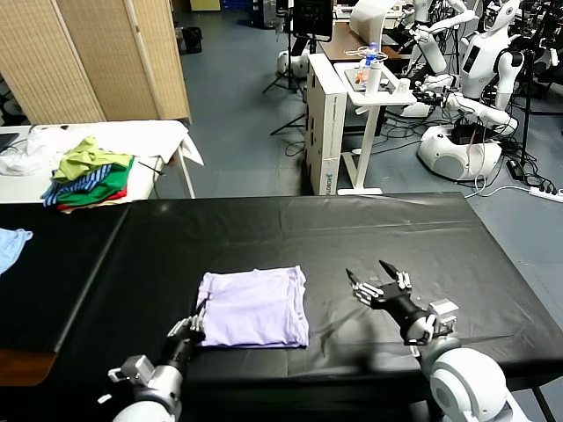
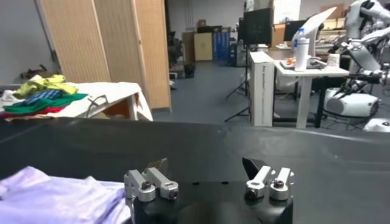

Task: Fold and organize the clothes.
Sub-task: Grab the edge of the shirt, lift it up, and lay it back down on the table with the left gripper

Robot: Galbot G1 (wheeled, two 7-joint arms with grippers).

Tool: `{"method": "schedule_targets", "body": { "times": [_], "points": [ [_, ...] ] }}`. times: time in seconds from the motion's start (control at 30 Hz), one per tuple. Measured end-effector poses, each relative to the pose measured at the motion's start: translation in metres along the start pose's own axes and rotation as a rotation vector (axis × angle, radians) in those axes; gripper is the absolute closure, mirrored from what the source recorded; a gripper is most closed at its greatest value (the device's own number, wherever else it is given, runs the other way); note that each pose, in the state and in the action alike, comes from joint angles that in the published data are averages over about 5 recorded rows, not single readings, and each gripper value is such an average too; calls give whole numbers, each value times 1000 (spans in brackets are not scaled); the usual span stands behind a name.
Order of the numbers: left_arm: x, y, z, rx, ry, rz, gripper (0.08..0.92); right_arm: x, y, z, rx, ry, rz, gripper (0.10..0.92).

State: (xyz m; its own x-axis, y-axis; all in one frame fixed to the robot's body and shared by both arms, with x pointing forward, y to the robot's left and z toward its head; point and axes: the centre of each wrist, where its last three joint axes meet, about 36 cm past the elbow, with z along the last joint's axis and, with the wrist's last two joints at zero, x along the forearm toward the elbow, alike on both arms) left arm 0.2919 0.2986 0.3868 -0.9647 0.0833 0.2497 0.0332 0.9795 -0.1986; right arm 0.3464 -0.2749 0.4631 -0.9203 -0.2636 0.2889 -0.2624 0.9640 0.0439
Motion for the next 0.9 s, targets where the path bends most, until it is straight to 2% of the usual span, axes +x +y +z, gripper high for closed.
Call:
{"method": "schedule_targets", "body": {
  "times": [0.17, 0.37, 0.53, 0.63, 0.73, 0.8, 0.9],
  "points": [
    [14, 44, -33, -112, -6, -22, 824, -4, 1, 5, -5, 8, 3, 115],
    [41, 96, -78, -271, -3, -85, 824, -9, 6, 12, -20, 18, -2, 115],
    [59, 116, -117, -387, 4, -147, 824, -11, 9, 18, -21, 23, -6, 115],
    [63, 108, -129, -422, 4, -178, 824, -10, 10, 19, -18, 27, -6, 115],
    [64, 86, -132, -394, -5, -184, 824, -8, 10, 20, -13, 28, 0, 115],
    [63, 63, -131, -338, -15, -158, 824, -5, 9, 20, -7, 29, 6, 115],
    [63, 23, -125, -242, -30, -84, 824, -1, 9, 21, -1, 34, 17, 115]
  ]
}}
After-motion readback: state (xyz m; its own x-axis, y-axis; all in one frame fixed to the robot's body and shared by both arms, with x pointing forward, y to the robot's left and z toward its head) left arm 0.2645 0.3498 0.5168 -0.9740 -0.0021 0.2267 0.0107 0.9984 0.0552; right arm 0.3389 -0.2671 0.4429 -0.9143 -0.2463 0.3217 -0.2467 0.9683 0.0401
